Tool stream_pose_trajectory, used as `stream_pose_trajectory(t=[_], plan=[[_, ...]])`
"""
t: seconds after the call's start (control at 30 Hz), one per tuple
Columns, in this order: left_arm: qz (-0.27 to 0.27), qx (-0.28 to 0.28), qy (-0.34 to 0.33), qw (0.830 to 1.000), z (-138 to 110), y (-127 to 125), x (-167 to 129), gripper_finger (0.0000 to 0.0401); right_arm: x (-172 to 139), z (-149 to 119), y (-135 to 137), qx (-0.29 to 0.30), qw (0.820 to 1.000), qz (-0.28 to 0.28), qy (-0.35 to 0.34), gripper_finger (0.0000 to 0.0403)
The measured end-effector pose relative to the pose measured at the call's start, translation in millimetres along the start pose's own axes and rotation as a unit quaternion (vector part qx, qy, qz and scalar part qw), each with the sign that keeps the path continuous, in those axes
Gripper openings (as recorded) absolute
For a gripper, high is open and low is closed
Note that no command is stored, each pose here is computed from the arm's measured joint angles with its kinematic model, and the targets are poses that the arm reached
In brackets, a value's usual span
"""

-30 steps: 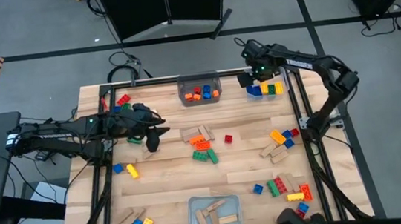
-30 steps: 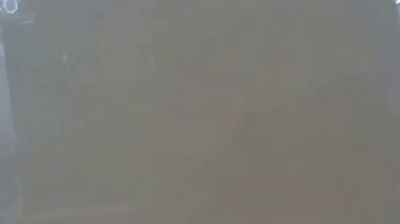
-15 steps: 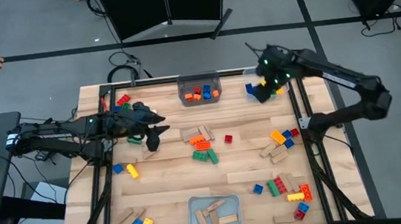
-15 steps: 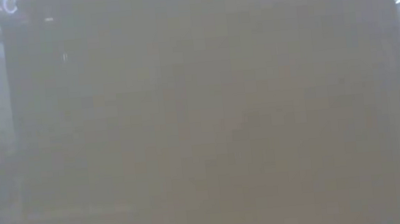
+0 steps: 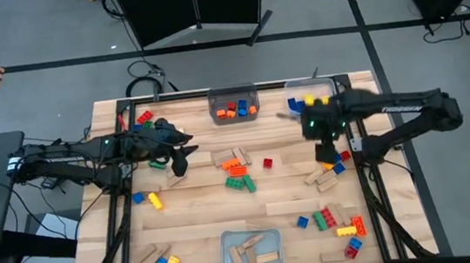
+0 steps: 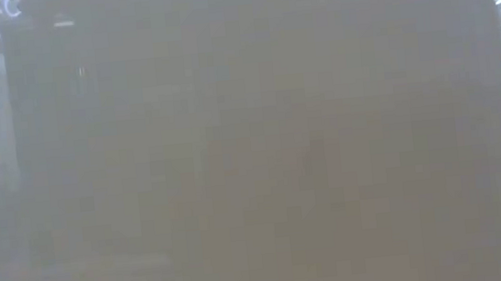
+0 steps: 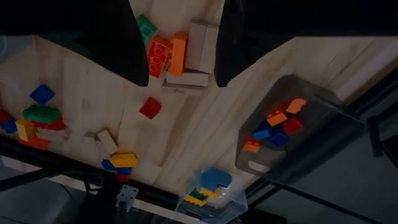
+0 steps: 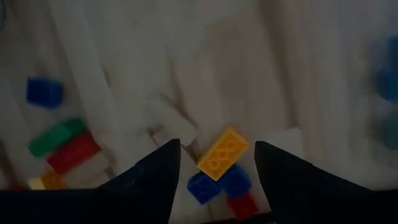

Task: Sort blocks by size
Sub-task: Put the brown block into the gray bin

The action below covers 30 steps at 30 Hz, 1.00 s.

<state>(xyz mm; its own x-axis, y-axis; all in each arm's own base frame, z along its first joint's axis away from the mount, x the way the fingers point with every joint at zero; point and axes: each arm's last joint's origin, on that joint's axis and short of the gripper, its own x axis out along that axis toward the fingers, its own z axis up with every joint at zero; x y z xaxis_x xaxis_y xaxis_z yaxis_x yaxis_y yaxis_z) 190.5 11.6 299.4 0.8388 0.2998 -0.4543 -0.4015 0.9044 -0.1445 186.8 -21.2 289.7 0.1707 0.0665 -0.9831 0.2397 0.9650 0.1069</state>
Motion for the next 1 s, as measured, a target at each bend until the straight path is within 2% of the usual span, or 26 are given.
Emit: stream_pose_trajectory(t=[0.17,0.43,0.63,1.0], plan=[[0.001,-0.001,0.000,1.000,0,0,0,0.0191,34,-3,20,-0.067,0.997,0.004,0.031,0.0235],[0.001,-0.001,0.000,1.000,0,0,0,0.0191,73,4,44,-0.112,0.993,0.015,0.021,0.0257],[0.002,0.001,0.005,1.000,-1,0,0,0.0191,102,7,55,-0.167,0.984,-0.002,0.059,0.0261],[0.002,0.015,0.005,1.000,-1,0,0,0.0191,154,14,62,-0.193,0.969,-0.035,0.149,0.0260]])
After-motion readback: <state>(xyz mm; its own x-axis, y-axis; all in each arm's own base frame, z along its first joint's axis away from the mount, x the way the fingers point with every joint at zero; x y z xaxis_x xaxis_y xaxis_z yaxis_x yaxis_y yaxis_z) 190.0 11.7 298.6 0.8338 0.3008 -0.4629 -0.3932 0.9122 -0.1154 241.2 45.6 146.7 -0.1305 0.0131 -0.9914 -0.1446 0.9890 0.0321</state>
